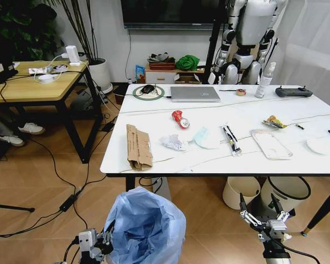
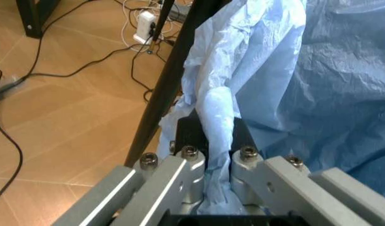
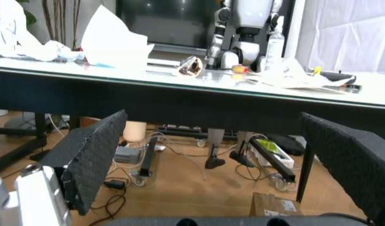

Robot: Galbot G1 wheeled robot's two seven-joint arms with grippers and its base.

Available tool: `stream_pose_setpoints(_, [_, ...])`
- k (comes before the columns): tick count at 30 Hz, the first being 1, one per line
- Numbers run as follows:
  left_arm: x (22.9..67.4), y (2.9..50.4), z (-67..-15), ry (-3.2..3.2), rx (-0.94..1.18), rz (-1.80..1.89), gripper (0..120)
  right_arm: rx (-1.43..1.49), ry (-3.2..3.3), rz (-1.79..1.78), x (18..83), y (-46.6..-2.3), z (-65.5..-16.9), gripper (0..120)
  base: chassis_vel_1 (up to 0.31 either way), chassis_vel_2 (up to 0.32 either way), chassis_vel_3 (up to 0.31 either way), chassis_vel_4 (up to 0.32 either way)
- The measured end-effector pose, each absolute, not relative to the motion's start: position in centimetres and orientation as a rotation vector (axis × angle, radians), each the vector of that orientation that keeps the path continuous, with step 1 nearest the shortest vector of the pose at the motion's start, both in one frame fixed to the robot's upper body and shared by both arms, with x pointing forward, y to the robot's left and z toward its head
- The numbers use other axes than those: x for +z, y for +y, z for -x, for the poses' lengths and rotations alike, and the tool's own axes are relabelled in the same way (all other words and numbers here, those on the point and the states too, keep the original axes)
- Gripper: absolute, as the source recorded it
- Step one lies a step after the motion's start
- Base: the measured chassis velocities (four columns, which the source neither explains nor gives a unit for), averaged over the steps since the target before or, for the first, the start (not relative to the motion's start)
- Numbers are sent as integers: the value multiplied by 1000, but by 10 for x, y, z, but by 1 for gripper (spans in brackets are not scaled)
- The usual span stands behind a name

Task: Pick up the trash bin and place the trash from the table into it.

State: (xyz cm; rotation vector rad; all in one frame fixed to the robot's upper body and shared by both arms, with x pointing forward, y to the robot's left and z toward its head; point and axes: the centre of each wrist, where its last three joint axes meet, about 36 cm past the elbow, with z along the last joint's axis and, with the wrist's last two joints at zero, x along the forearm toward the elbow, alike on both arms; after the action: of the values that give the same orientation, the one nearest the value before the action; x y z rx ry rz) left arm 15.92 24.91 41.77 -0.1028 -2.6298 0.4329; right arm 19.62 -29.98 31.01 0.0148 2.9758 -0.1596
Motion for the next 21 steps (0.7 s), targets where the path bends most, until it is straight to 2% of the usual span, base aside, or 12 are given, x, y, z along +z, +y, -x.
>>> stream_pose_setpoints(21, [414, 247, -155, -2639, 403, 113, 0, -171, 2967, -26, 312, -303, -195, 100, 0, 0, 0, 0])
